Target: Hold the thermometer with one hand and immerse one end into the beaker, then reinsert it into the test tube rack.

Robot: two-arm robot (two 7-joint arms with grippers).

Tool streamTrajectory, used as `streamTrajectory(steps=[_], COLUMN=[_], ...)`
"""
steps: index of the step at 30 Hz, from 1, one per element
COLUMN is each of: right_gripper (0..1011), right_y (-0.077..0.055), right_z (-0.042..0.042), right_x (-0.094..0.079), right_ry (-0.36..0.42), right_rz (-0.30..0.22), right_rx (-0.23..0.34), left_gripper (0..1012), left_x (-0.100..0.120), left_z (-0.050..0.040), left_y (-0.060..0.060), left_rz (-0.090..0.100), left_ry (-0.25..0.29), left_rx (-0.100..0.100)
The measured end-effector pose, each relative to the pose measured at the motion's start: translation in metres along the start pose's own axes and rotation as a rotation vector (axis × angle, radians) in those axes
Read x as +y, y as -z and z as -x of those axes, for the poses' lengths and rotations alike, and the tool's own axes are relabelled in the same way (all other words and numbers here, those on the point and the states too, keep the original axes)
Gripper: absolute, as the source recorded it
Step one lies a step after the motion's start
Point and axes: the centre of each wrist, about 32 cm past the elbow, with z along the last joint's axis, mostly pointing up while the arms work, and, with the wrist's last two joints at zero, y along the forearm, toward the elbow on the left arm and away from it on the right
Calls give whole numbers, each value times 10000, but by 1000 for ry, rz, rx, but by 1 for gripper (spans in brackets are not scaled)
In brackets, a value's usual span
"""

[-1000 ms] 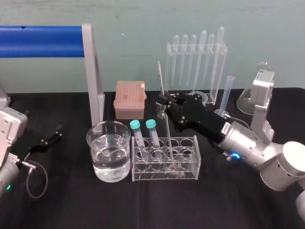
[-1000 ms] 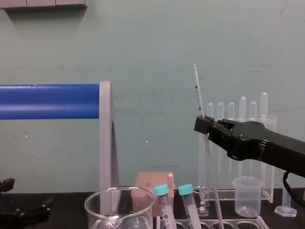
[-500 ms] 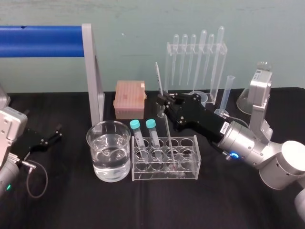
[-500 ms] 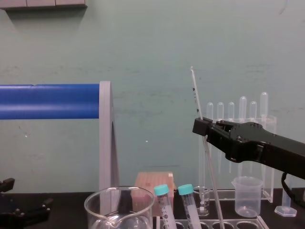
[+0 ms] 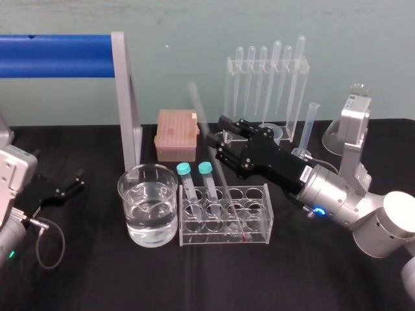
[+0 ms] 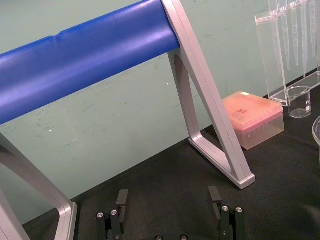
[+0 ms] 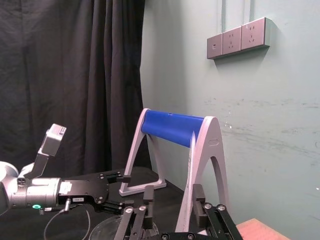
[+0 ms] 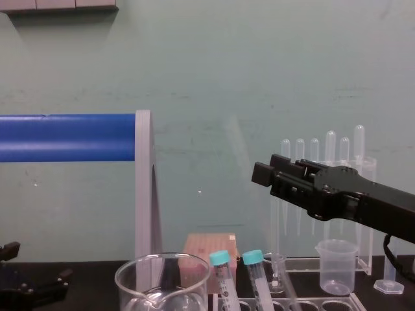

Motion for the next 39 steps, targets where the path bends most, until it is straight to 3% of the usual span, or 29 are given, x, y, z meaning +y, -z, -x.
streamTrajectory(steps=[4, 16, 21, 24, 26, 28, 31, 32, 35, 39], right_gripper=[616, 947, 1003, 1003, 1003, 1002, 1003, 1003, 1003, 1003], right_y=[-1, -6, -116, -173, -182, -145, -86, -32, 59, 121], right_z=[0, 0, -27, -44, -50, -40, -19, -6, 15, 24], right_x=[0, 0, -51, -154, -230, -378, -472, -529, -599, -631], right_ry=[0, 6, 151, 293, 370, 510, 585, 621, 663, 678], right_rz=[0, 1, 14, 38, 66, 152, 230, 284, 363, 402], right_rx=[0, 3, -13, -41, -57, -74, -78, -70, -50, -41], left_gripper=[1008, 1008, 1008, 1008, 1008, 1008, 1008, 1008, 1008, 1008], left_x=[0, 0, 0, 0, 0, 0, 0, 0, 0, 0], left_z=[0, 0, 0, 0, 0, 0, 0, 0, 0, 0], left_y=[0, 0, 0, 0, 0, 0, 0, 0, 0, 1], left_rz=[0, 0, 0, 0, 0, 0, 0, 0, 0, 0], left_ry=[0, 0, 0, 0, 0, 0, 0, 0, 0, 0], left_rx=[0, 0, 0, 0, 0, 0, 0, 0, 0, 0])
